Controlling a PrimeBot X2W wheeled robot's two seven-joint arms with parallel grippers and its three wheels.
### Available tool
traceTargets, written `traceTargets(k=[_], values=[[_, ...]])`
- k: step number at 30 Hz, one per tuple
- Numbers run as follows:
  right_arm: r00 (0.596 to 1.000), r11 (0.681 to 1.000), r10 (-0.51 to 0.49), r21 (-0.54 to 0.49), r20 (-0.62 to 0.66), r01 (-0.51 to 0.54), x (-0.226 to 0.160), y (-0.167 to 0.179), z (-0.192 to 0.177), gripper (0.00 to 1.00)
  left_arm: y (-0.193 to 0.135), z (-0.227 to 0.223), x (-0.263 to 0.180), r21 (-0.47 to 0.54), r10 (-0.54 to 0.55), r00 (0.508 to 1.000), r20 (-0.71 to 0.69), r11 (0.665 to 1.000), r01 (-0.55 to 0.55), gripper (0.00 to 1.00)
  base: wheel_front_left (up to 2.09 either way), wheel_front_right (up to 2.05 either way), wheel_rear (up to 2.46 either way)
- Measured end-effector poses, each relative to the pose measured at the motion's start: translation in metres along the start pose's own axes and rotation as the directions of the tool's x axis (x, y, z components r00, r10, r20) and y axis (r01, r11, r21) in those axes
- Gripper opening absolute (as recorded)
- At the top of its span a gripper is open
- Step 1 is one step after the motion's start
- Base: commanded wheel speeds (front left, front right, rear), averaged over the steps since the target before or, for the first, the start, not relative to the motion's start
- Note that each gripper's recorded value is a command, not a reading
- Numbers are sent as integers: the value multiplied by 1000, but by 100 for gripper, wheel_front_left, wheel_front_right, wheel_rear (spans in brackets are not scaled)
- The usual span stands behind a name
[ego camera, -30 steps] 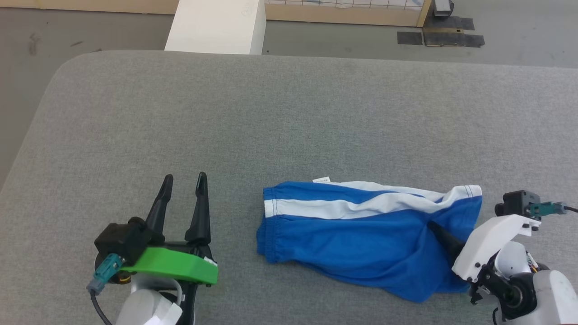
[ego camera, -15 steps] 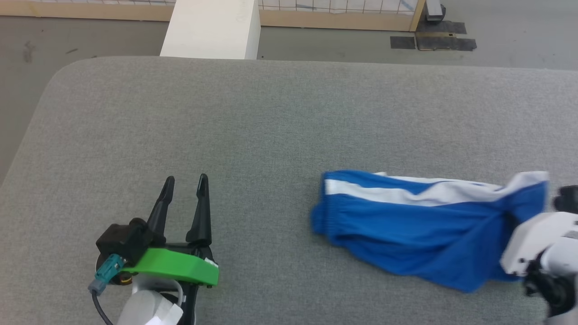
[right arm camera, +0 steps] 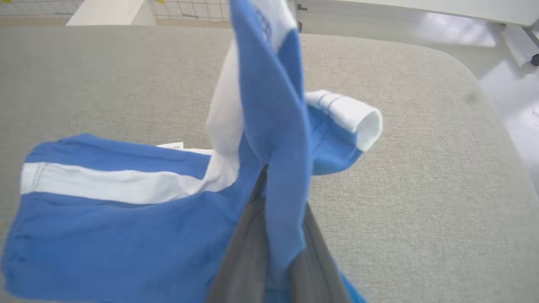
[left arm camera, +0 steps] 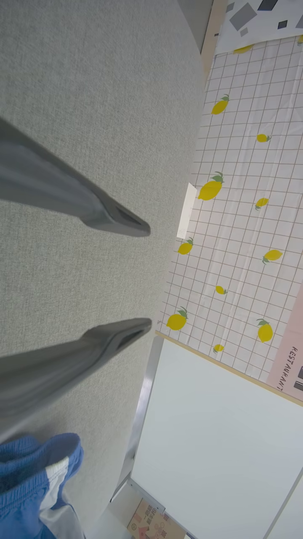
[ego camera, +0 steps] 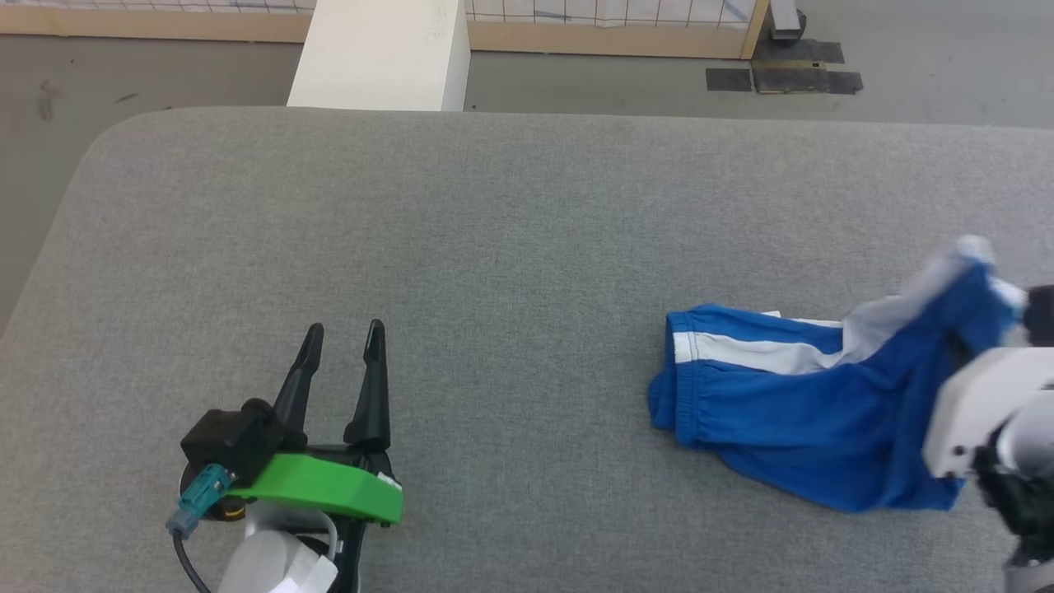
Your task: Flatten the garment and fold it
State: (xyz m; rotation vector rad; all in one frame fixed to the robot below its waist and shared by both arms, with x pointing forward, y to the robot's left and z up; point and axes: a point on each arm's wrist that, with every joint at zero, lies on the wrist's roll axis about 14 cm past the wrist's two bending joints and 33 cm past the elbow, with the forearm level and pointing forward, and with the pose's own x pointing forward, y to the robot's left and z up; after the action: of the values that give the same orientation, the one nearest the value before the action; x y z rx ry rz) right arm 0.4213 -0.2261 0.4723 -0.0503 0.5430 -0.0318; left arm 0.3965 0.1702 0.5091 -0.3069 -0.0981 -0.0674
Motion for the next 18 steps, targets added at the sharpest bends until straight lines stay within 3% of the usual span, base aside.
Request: traceTargets(k=[5,9,18], values=[[983,978,185,-92,-4,-185,-16,67,16,0,0,-1,-2,1,1,1000,-3,1000,-1,100,0,0,0],[943,927,328,-171,-65,-334,-21,120,8,0,2,-3,-3,1,7,1000,-12,1000,-7,100,0,0,0],[879,867,403,-204,-255,-456,7,167,-34,0,10,-8,-4,-3,31,999,-27,1000,-31,100,0,0,0]])
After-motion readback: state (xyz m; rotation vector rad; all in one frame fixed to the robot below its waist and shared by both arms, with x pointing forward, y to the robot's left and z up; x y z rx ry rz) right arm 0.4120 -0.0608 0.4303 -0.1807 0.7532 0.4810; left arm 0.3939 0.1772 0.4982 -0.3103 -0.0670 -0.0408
